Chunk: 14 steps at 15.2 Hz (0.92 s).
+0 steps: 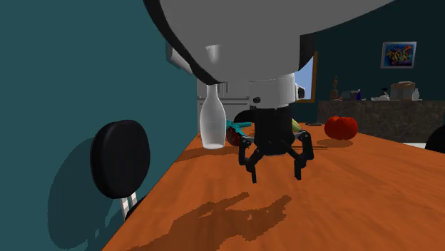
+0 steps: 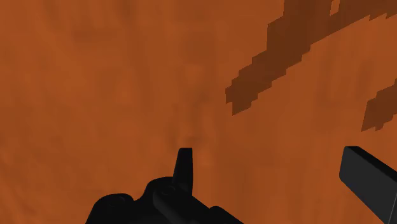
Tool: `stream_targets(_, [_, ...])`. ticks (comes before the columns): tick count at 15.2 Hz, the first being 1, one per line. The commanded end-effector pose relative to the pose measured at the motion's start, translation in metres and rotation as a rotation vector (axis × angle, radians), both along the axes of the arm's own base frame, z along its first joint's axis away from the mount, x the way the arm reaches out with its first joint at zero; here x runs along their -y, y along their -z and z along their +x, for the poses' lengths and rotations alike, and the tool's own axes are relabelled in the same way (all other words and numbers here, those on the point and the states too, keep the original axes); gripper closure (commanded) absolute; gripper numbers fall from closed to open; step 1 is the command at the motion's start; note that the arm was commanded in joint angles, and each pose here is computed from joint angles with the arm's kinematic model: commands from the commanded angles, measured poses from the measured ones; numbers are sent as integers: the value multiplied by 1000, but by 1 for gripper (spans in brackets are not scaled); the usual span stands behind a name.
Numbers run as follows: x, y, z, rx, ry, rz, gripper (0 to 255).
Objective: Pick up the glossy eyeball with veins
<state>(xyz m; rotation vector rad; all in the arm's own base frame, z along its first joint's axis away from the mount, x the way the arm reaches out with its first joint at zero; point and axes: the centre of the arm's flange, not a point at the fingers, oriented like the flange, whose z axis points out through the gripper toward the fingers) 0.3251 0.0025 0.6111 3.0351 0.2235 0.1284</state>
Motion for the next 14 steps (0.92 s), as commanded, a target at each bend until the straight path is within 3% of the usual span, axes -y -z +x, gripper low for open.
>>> stream_targets(1, [0, 0, 0, 0, 0, 0, 0])
stream_targets(14, [-13, -32, 157, 21, -479, -19, 0])
